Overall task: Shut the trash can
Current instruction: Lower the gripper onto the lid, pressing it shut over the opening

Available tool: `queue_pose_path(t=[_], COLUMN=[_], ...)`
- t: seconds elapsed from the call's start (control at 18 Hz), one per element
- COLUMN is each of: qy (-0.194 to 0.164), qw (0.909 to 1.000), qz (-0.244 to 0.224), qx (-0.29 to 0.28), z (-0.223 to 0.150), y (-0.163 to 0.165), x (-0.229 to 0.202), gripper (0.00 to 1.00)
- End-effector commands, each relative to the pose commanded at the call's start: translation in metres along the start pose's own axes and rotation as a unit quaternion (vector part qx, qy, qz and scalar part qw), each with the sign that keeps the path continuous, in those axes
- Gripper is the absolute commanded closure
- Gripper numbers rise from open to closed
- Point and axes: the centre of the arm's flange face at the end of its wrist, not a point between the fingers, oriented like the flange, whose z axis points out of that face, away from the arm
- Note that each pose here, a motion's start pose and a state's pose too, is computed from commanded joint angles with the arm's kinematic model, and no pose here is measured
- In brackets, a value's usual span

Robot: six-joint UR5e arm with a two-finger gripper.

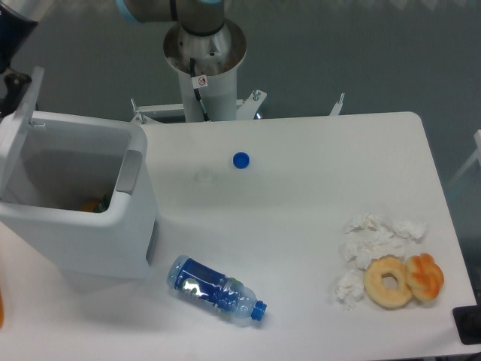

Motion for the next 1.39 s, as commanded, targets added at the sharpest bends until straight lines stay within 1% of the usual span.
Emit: queue_pose_path(t=[0.28,0.44,0.61,0.78,0.89,1.22,1.39], qy=[-0.021,-0.033,-0.037,-0.039,-0.043,-0.051,-0.059], qw=[0.9997,0.9995,0.9993,0.9989,0.9989,0.9984,0.9979], qz=[0.011,0.004,0.000,0.025,0.017,0.020,0.019], qx=[-0.006,-0.003,-0.002,-0.009,-0.011,-0.012,-0.018], z=[-0.001,-0.007,-0.010,-0.007,-0.007,-0.010,-0.009], y=[0.009,0.009,0.012,0.018,0.022,0.025,0.033], x=[-0.020,-0.032,-0.036,-0.040,-0.051,-0.068,-0.076], gripper=[0.00,0.00,0.00,0.00,0.00,0.00,0.00])
